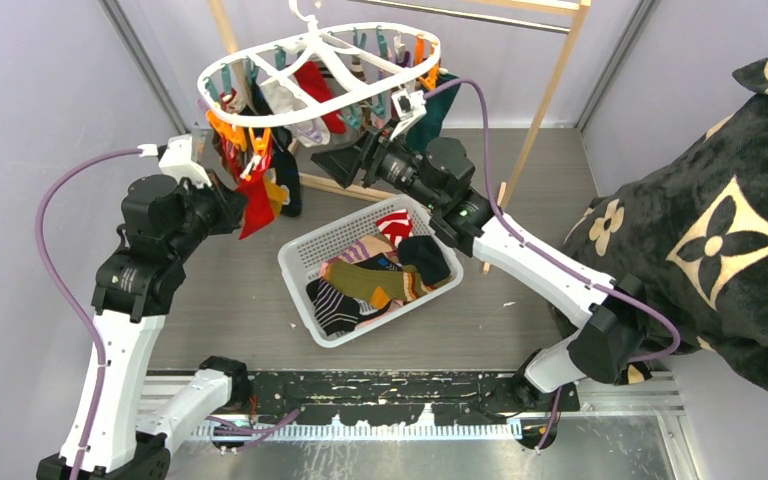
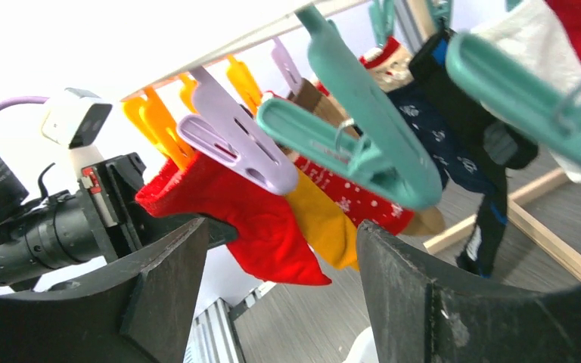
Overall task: Clip the socks to the hanger
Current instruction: Open the clamp at the hanger.
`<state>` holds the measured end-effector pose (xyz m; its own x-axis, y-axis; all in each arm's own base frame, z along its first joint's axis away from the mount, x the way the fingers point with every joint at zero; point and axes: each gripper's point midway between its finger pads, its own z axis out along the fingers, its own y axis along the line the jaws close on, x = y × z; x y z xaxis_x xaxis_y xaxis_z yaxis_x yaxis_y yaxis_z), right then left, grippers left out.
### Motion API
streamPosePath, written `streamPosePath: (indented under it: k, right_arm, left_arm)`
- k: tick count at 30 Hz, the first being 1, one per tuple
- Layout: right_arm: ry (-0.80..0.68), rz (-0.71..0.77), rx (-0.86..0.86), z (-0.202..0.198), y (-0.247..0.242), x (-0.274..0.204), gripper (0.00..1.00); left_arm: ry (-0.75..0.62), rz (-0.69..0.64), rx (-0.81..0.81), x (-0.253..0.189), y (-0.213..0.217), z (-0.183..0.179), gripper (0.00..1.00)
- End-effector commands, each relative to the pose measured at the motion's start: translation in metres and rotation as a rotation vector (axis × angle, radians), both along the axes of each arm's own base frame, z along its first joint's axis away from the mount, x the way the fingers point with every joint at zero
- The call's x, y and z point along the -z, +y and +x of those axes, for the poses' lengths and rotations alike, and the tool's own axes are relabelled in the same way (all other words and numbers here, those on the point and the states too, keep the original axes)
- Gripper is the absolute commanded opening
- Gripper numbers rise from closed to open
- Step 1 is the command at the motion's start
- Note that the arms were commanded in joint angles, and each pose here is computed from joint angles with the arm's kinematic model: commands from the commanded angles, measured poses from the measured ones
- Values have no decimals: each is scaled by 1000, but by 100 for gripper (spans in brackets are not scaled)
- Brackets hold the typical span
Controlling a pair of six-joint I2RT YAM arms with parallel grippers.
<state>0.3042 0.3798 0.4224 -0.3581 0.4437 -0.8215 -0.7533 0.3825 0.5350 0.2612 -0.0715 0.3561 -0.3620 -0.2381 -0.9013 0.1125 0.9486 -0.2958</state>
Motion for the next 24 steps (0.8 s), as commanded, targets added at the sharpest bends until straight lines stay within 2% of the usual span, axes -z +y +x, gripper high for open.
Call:
streamPosePath:
  k: [1,11,17,24]
  right_arm:
    - [-104,146,-125,-9,8,-49,76]
    - [-108,310,-168,4,15,-63,77]
    - [-126,355,-193,1,15,-67,72]
    - [-133,447,-123,2,-3,-74,63]
  left_arm:
    - [-66,-1,-32,-26,6,1,0]
    - [-63,-2,-35,-29,7,1,0]
    - [-67,1,-44,-30,9,-1,0]
    - [-67,0,-45,-30,9,0,0]
